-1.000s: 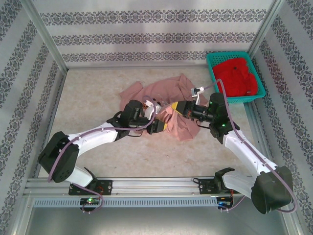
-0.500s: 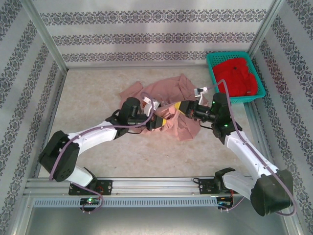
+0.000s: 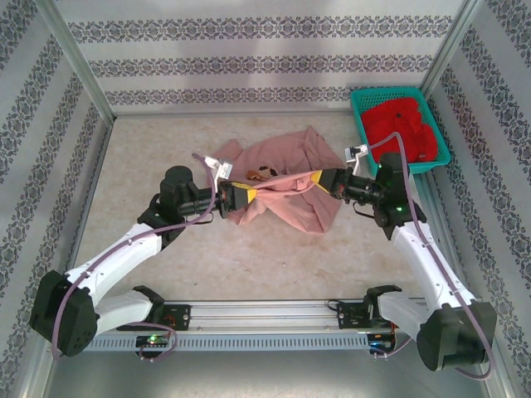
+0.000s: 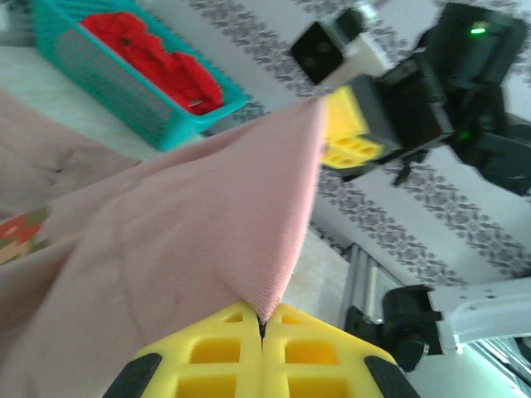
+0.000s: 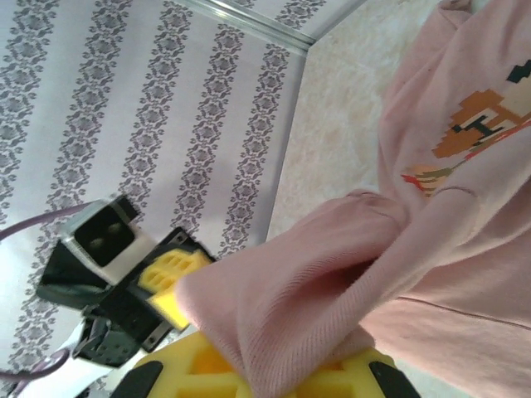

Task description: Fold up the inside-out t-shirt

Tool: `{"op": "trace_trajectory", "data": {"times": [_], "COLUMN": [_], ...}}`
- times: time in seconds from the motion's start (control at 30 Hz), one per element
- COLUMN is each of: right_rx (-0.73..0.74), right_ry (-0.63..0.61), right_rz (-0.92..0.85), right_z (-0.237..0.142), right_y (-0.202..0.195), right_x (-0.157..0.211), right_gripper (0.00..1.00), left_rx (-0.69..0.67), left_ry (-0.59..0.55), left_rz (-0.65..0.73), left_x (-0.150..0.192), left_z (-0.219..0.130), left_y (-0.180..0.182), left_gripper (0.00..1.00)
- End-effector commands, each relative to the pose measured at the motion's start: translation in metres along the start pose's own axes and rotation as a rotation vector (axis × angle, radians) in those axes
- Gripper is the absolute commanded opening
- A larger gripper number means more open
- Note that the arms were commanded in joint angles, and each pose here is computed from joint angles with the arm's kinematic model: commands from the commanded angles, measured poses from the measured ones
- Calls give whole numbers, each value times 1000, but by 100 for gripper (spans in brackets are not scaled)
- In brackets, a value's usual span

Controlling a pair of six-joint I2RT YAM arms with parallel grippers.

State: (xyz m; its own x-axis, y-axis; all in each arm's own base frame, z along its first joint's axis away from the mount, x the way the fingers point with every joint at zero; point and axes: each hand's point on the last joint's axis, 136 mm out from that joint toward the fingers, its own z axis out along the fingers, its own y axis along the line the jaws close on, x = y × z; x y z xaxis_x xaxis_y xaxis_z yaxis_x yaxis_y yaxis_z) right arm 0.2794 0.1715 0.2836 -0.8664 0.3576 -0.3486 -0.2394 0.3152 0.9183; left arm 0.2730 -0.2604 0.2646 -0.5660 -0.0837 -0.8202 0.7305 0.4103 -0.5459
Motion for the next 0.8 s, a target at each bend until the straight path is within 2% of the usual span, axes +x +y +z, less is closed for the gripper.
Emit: {"op": "trace_trajectory", "data": {"times": [0.0, 0.17, 0.33, 0.43, 0.47, 0.53, 0.67, 0.77], "right_rx": [-111, -175, -188, -185, -182, -172, -146, -142], "right_ry": [-10, -23, -8, 32, 42, 52, 71, 78], "right_rz": [-89, -84, -79, -67, -61, -51, -29, -21], "right_z": [-13, -9, 7, 23, 26, 30, 33, 35], "right_y": [44, 63, 68, 63, 60, 54, 44, 41], "right_x": [-5, -5, 0, 7, 8, 9, 12, 13], "right_gripper": [0, 0, 0, 0, 0, 0, 0, 0], "left_rx": [-172, -369, -345, -251, -233, -241, -276, -244], "left_ry": [87, 143, 197, 221, 222, 204, 142, 152], "left_rz": [-18, -30, 33, 107, 131, 152, 207, 265], "left_x": [21, 34, 42, 44, 43, 38, 24, 21], "left_z": [3, 10, 28, 41, 43, 42, 33, 37], "left_y": [41, 87, 83, 59, 52, 47, 41, 27], "left_gripper": [0, 0, 4, 17, 24, 35, 50, 57]}}
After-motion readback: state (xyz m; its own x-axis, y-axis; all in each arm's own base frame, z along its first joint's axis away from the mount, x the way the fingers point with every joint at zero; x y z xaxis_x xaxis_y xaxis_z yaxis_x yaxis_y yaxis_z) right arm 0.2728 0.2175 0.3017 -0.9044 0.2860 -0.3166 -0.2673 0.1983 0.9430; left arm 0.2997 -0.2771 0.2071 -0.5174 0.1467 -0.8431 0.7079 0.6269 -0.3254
